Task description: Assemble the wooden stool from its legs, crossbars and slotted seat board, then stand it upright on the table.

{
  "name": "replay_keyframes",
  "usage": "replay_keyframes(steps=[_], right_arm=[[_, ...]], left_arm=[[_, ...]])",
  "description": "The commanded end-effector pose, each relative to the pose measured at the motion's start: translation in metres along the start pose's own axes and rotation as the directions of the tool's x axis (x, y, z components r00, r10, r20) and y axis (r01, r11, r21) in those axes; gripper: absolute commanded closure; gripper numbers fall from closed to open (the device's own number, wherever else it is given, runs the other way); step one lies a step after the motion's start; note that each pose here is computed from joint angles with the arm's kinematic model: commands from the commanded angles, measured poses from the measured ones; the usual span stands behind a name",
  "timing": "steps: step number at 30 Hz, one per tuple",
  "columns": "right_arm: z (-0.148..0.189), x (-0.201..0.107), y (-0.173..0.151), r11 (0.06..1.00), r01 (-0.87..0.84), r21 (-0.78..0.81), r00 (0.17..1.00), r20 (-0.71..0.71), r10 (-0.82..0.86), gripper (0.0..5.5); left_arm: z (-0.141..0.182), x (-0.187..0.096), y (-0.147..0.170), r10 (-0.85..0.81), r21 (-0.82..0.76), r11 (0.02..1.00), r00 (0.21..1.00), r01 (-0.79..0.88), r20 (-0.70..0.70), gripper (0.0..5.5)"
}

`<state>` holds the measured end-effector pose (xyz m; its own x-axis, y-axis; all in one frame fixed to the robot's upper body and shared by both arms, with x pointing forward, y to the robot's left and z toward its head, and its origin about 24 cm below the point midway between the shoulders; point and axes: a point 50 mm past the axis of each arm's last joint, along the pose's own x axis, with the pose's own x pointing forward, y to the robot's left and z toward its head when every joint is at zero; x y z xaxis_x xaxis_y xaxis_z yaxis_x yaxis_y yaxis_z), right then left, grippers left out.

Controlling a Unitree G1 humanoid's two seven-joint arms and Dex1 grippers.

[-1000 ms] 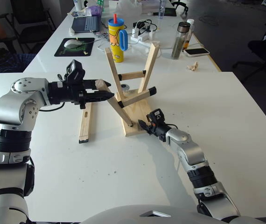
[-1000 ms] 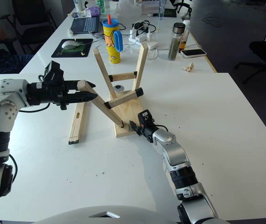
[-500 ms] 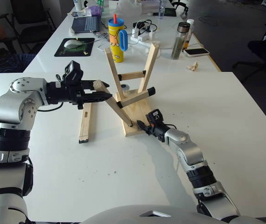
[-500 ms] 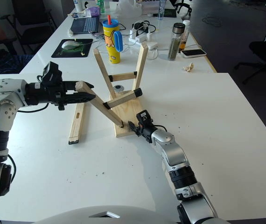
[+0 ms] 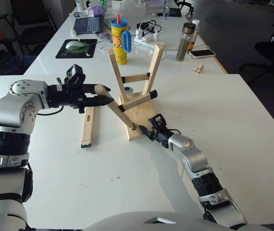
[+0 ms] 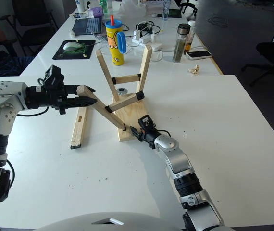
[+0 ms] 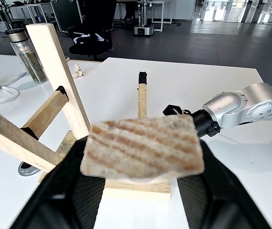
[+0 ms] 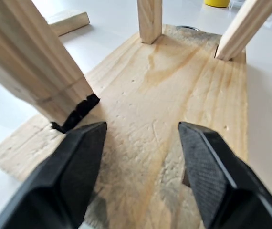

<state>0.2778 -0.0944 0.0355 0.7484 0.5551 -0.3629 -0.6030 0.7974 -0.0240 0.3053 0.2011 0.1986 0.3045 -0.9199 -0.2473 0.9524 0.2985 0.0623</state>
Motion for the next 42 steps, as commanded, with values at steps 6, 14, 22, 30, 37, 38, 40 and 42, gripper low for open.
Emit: replay_keyframes(steps=[6, 14, 22, 30, 37, 38, 40, 42], right_arm=[[-0.037, -0.004, 0.005, 1.000, -0.021, 0.002, 0.984, -0.180, 0.021, 2.73], [-0.038, -0.004, 0.006, 0.998, -0.045, -0.047, 0.981, -0.193, 0.035, 2.73], [-0.042, -0.004, 0.007, 0.997, -0.058, -0.044, 0.976, -0.210, 0.047, 2.73], [-0.043, -0.004, 0.009, 0.996, -0.073, -0.047, 0.974, -0.216, 0.061, 2.73], [-0.048, -0.007, 0.008, 0.996, -0.075, -0.045, 0.971, -0.232, 0.062, 2.73], [-0.048, -0.007, 0.008, 0.996, -0.072, -0.044, 0.970, -0.234, 0.060, 2.73], [-0.048, -0.007, 0.006, 0.997, -0.068, -0.043, 0.970, -0.235, 0.056, 2.73], [-0.047, -0.008, 0.004, 0.997, -0.064, -0.045, 0.971, -0.235, 0.052, 2.73]], left_arm=[[-0.013, 0.023, -0.003, -0.049, 0.042, 0.998, 0.985, 0.056, -0.164, 3.47], [-0.046, 0.036, -0.025, -0.081, -0.075, 0.995, 0.983, 0.070, -0.162, 3.47], [-0.046, 0.050, -0.003, -0.053, -0.210, 0.977, 0.993, 0.030, -0.104, 3.47], [-0.103, 0.051, -0.029, -0.178, -0.147, 0.980, 0.913, 0.132, -0.368, 3.47], [-0.105, 0.051, -0.017, -0.066, -0.165, 0.986, 0.944, 0.012, -0.323, 3.47], [-0.107, 0.050, -0.013, -0.039, -0.203, 0.979, 0.942, -0.031, -0.334, 3.47], [-0.116, 0.048, -0.010, -0.021, -0.243, 0.967, 0.923, -0.079, -0.383, 3.47], [-0.122, 0.046, -0.011, -0.034, -0.264, 0.961, 0.908, -0.086, -0.417, 3.47]])
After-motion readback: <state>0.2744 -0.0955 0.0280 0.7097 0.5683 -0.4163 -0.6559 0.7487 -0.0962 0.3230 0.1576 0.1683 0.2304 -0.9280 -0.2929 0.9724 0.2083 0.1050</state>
